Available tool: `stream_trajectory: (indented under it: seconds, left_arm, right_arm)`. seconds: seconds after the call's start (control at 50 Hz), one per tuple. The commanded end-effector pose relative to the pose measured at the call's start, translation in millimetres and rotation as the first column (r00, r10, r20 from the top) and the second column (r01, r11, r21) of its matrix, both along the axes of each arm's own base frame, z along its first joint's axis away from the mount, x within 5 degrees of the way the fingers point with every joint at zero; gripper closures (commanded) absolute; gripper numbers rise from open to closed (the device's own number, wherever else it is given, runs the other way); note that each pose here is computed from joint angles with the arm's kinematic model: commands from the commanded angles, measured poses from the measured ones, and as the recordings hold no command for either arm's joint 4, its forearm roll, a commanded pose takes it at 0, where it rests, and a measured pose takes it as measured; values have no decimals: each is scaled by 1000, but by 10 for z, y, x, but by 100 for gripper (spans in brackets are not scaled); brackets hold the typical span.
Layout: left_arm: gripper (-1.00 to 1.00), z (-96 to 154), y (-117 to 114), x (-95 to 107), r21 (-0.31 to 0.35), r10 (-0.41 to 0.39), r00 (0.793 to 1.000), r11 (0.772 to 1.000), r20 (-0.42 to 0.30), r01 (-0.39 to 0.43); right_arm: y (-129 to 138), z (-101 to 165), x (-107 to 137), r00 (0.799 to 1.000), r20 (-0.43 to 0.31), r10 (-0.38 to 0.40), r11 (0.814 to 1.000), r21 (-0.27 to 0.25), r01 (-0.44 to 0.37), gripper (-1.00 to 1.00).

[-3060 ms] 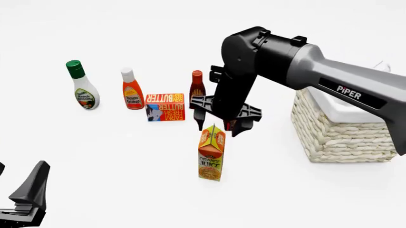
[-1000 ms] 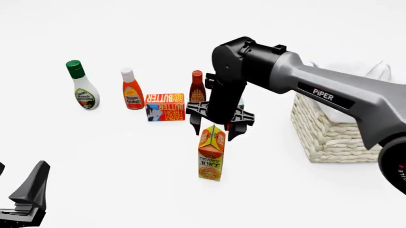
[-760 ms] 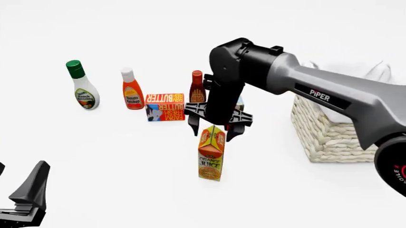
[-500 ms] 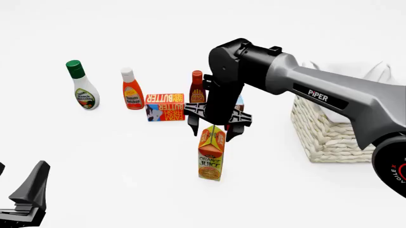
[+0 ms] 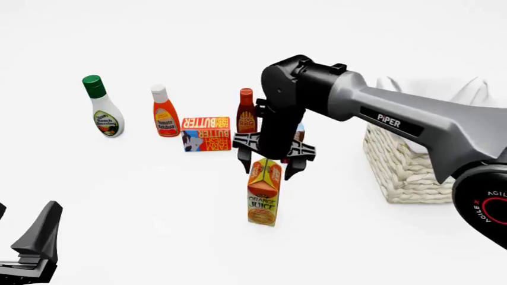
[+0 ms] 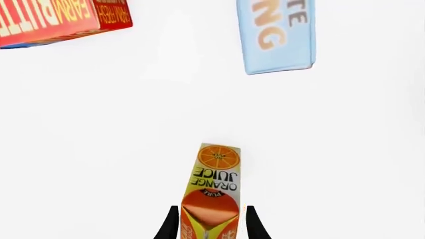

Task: Pick the orange juice and place it in the basket.

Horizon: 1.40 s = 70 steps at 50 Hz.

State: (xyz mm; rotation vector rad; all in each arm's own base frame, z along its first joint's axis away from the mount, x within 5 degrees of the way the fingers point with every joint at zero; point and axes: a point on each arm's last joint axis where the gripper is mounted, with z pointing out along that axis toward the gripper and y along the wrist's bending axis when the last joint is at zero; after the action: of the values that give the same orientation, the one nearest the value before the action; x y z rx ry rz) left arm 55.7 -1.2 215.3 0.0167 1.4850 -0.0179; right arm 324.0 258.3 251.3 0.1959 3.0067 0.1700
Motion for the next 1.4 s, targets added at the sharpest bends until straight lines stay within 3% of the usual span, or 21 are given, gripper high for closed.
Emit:
stream_trajectory:
  seconds: [0.02,0.4,0.44,0.46,0.48,0.54,0.68,0.92,1.4]
  left_arm:
    - [-100,-5,3,2,0,6,1000,1000,1,-6]
    - [-100,-5,3,2,0,6,1000,1000,1,-6]
    - [-100,-5,3,2,0,6,1000,1000,1,-6]
    - [-100,-6,3,2,0,6,1000,1000,0,-6]
    - [-100,-5,3,2,0,6,1000,1000,1,-6]
    - [-100,-5,3,2,0,6,1000,1000,1,-6]
    - [-100,-5,3,2,0,6,1000,1000,1,-6]
    - [-100,-5,3,2,0,6,1000,1000,1,-6]
    - [-100,-5,3,2,0,6,1000,1000,1,-6]
  right_arm:
    - [-10,-104,53,1000,-11,-2,1000,-10,2,-100]
    - [91,-235,-91,1000,-6,-8,1000,3,8,-100]
    - [3,-249,8,1000,-18,-3,1000,-14,3,-100]
    - [23,-236,2,1000,-16,5,1000,-13,-5,100]
    - [111,-233,-154,1000,-5,-10,1000,8,10,100]
    - [21,-222,-51,1000,-14,-9,1000,-7,9,100]
    - [79,-140,-110,1000,-3,-2,1000,5,2,100]
    - [148,294,-335,999,40,29,998,47,-31,100]
    - [-120,428,-310,992,73,99,994,35,-102,100]
